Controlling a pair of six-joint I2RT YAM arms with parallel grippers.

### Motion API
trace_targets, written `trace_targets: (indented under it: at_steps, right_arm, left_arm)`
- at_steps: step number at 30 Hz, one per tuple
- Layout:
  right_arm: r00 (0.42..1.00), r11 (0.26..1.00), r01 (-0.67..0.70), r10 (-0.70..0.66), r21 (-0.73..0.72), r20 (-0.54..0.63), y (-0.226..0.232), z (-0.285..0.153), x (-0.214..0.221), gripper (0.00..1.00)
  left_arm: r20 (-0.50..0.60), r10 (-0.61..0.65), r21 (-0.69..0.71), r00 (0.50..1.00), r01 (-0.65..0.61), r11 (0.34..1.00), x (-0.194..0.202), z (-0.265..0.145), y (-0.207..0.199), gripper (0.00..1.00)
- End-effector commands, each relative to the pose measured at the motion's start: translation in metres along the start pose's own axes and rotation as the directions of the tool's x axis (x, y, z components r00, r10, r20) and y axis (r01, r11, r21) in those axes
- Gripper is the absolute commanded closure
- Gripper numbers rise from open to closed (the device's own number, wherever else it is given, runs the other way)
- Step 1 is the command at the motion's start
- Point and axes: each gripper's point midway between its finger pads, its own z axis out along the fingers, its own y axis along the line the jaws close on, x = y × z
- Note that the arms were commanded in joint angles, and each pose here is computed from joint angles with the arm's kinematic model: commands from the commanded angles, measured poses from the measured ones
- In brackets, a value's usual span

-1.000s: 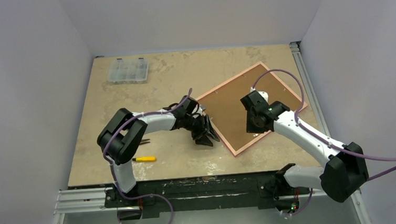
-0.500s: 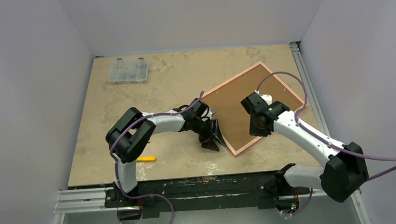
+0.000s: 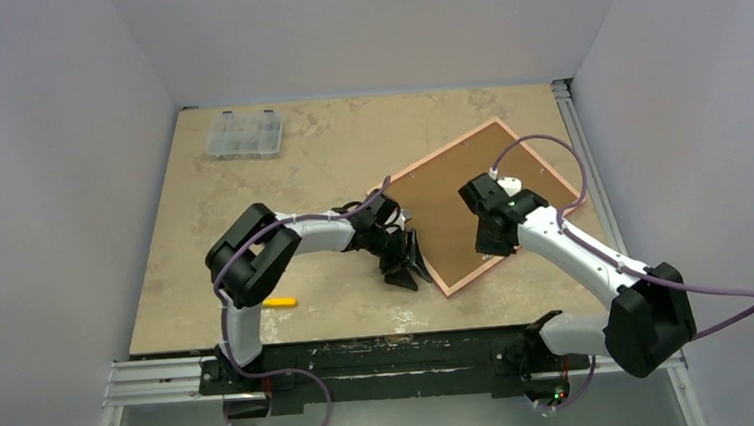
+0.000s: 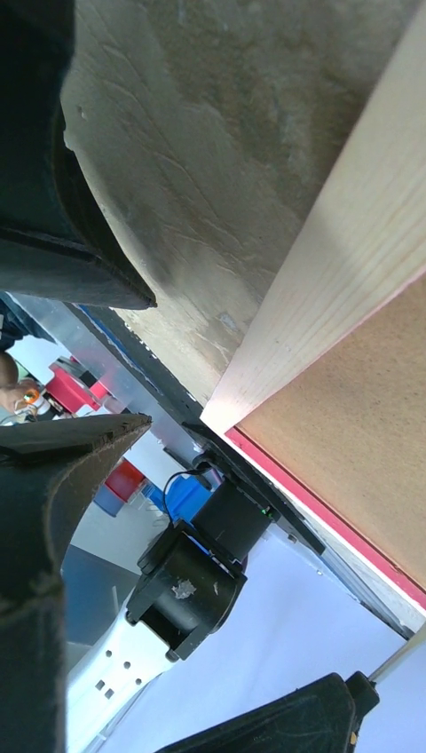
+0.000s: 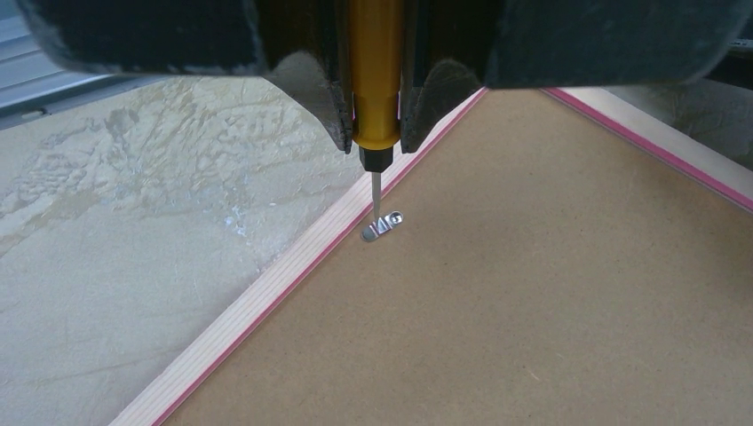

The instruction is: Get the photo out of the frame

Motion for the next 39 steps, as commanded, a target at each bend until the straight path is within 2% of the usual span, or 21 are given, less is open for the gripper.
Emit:
trace_targets:
  at_steps: [1,10,15,28,35,39]
  right_arm:
    - [0.999,0.999,-0.038,0.038,0.021,0.029,-0.005,0.001,-0.007,1.0]
    - [1.0,0.997,-0.021,0.02,-0.079,-0.016,0.009,-0.003,0.003,1.0]
    - [0.999,1.0,-0.019,0.018,-0.02,-0.047,0.001,0.005,0.011,1.0]
    - [0.999,0.991,-0.036,0.04,0.128,-0.026,-0.024,0.005,0.009,1.0]
    - [0.998,0.991,-0.049,0.053,0.124,-0.031,-0.021,0.011,0.013,1.0]
    - [0.998,0.997,-0.068,0.069,0.046,-0.014,-0.005,0.018,0.01,1.0]
  left_arm:
    - [-0.016,0.051,0.041,0.999,-0.05,0.998,0.0,0.0,-0.016,0.55]
    - [-0.023,0.047,0.045,0.999,-0.046,0.998,0.002,0.0,-0.016,0.55]
    - [-0.025,0.05,0.046,0.998,-0.049,0.998,0.003,0.0,-0.017,0.55]
    - [-0.033,0.048,0.046,0.998,-0.047,0.998,0.005,0.0,-0.017,0.55]
    - [-0.033,0.045,0.046,0.998,-0.044,0.998,0.005,0.0,-0.017,0.55]
    - [-0.031,0.048,0.047,0.998,-0.046,0.998,0.005,0.0,-0.018,0.55]
